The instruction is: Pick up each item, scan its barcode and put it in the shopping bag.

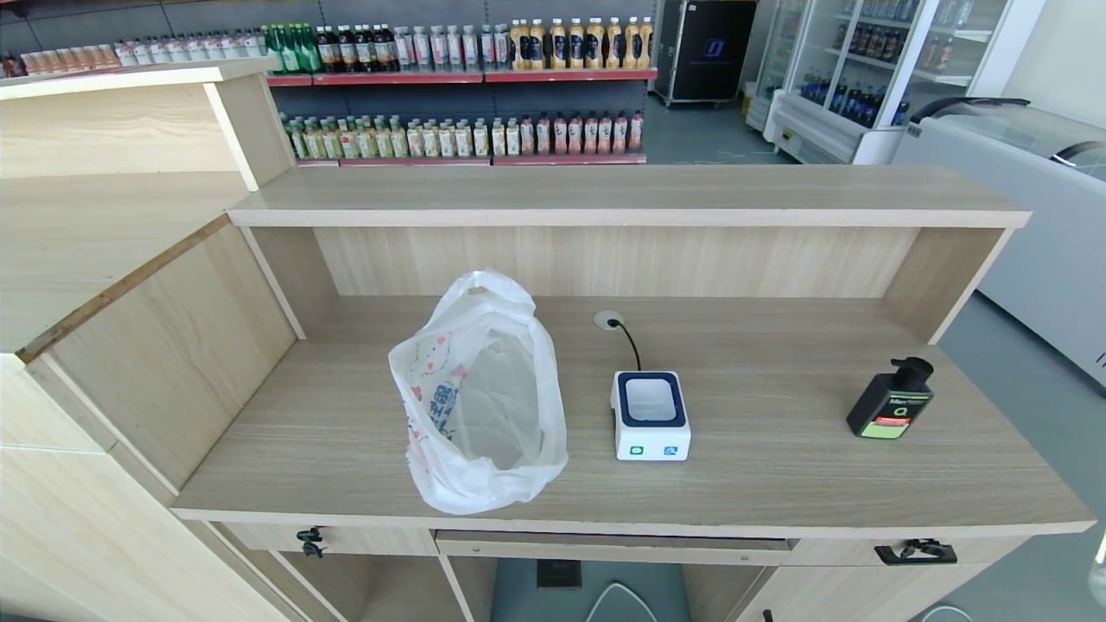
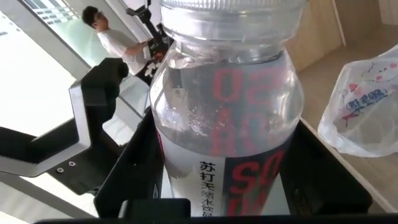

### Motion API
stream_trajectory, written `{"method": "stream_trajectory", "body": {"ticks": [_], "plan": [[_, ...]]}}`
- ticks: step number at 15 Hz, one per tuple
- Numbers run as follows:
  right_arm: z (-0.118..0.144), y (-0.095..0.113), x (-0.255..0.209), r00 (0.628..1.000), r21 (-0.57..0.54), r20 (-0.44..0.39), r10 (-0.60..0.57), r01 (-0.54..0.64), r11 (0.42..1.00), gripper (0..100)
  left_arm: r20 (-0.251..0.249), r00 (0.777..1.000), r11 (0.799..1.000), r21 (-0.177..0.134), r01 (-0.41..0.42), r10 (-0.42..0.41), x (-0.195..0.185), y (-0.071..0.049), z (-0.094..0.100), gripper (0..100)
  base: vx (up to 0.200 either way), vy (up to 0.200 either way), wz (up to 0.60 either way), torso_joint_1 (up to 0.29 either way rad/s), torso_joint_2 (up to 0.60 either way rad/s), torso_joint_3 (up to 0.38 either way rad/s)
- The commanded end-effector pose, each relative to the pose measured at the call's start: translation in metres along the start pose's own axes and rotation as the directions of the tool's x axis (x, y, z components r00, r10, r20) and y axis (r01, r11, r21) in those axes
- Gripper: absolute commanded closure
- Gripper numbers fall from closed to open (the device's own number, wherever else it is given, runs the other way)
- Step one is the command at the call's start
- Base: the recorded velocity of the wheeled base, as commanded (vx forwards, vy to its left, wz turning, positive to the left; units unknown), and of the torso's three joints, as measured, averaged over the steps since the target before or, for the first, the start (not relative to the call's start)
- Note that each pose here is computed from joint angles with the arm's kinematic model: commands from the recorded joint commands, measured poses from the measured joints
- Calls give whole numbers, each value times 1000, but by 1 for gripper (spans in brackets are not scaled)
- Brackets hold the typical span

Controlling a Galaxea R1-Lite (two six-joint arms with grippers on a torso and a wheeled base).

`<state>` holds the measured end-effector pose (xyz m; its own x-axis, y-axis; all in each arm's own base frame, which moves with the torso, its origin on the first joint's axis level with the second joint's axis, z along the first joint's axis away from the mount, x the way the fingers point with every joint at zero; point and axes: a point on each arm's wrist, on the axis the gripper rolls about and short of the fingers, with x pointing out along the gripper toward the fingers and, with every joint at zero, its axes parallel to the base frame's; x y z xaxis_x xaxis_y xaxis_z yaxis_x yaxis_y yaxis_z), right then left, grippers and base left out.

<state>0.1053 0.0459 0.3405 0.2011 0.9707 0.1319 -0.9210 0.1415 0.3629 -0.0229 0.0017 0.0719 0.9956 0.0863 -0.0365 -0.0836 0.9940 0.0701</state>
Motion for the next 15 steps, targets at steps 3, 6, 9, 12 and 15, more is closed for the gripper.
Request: {"method": "stream_trajectory", "body": {"ticks": [3,6,9,12,15], "plan": [[2,-2,2,1000,3,-4,6,-6,1000,100,0,1000,1000,0,-1,1,0,0,0,0,0,0,0,0,0,0],[-1,-7,3,1000,21,-12,1,0,1000,100,0,1000,1000,0,-1,1,0,0,0,0,0,0,0,0,0,0],[-10,-13,3,1000,33,-22,-8,9,999,100,0,1000,1000,0,-1,1,0,0,0,0,0,0,0,0,0,0],[-11,-16,4,1000,29,-26,-13,14,999,100,0,1000,1000,0,-1,1,0,0,0,0,0,0,0,0,0,0],[-10,-17,4,1000,25,-26,-15,15,1000,100,0,1000,1000,0,-1,1,0,0,0,0,0,0,0,0,0,0]]}}
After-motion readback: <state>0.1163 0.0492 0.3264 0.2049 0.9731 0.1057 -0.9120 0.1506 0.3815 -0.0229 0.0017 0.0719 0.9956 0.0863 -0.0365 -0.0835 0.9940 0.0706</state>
